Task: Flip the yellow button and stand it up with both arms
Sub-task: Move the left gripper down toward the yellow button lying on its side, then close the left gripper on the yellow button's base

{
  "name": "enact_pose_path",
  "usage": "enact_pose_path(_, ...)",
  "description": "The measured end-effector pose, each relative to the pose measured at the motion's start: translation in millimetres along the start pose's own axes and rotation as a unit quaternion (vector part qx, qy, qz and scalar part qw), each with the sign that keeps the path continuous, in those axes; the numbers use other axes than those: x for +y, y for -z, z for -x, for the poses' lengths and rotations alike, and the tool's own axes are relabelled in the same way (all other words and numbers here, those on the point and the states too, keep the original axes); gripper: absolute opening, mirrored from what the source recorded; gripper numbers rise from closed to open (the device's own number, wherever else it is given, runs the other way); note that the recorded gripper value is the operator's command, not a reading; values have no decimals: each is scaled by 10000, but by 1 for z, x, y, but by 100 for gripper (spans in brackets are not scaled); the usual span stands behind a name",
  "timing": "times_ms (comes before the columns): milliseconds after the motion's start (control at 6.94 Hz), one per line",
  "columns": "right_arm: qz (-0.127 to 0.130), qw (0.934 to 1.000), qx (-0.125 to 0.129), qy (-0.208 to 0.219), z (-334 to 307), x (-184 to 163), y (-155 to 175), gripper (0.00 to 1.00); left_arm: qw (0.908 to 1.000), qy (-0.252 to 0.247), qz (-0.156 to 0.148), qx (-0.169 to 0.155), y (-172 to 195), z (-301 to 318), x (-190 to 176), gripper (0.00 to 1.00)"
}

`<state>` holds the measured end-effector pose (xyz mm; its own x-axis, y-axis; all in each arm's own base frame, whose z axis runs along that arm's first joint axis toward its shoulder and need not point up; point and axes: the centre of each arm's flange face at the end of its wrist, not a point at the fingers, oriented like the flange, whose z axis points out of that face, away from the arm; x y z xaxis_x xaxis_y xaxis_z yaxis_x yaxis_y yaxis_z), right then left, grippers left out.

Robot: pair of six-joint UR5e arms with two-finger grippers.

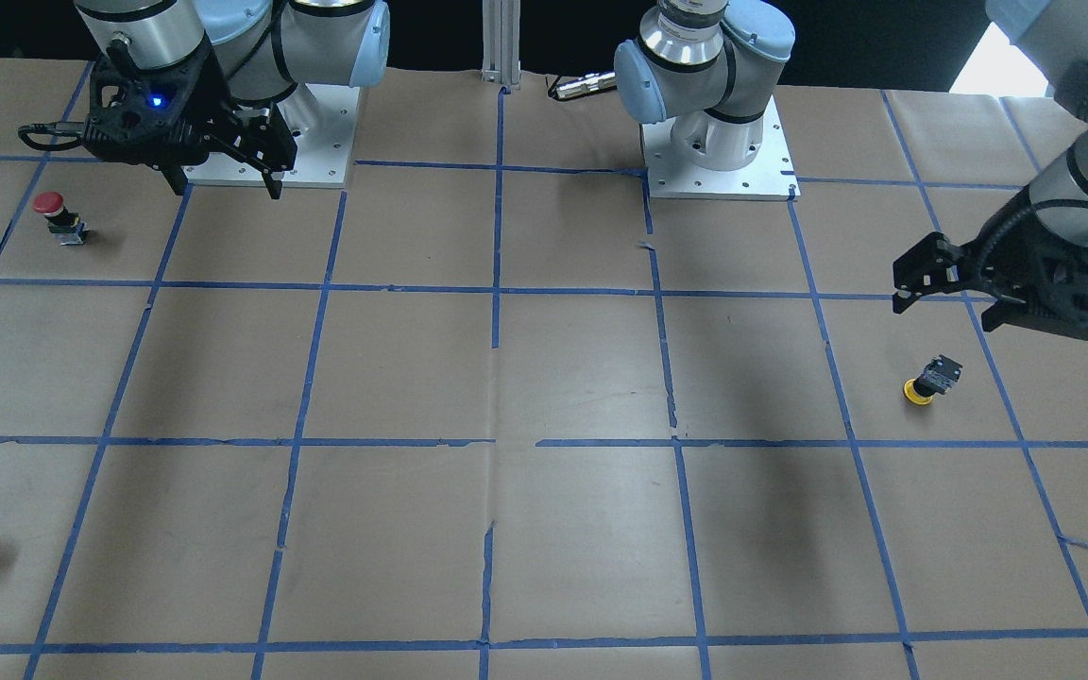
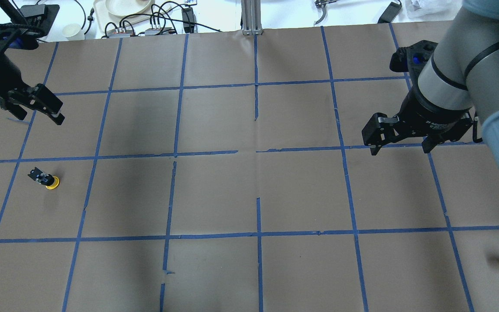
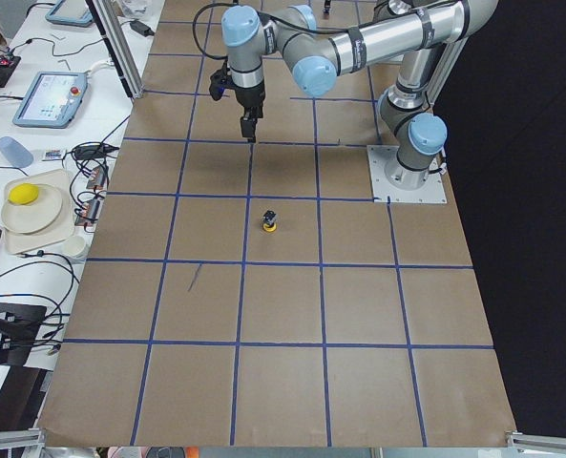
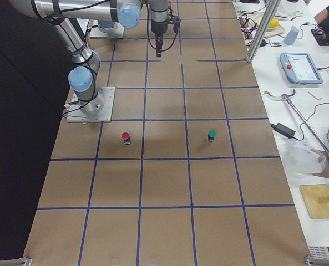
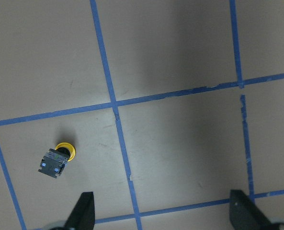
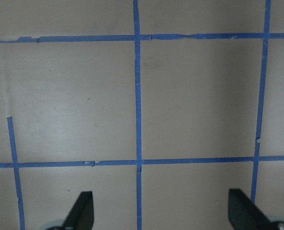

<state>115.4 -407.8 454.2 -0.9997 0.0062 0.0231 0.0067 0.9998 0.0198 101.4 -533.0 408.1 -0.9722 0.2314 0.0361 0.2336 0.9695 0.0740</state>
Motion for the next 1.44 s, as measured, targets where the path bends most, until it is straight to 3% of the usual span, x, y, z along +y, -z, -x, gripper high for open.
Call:
enact_pose_path(144, 1, 10000, -2, 0, 0, 0, 0, 100, 9997, -254, -34, 12, -29, 36, 9, 100)
enact_pose_path(576, -1, 10000, 4, -5, 0, 0, 0, 100, 9924, -1072, -400, -446, -126, 77, 35, 100)
enact_pose_path(1008, 6, 10000, -1, -4, 0, 1, -1, 100, 9926, -1137, -310, -282, -176, 103, 59, 97)
enact_pose_path(1152, 4, 10000, 4, -5, 0, 1, 0, 100, 9928, -1143, -274, -225, -184, 105, 61, 91)
enact_pose_path(1296, 2, 10000, 6, -6, 0, 0, 0, 100, 9929, -1149, -249, -186, -189, 105, 61, 75)
enact_pose_path(1440, 2, 10000, 3, -7, 0, 0, 0, 100, 9928, -1159, -244, -182, -191, 106, 61, 48)
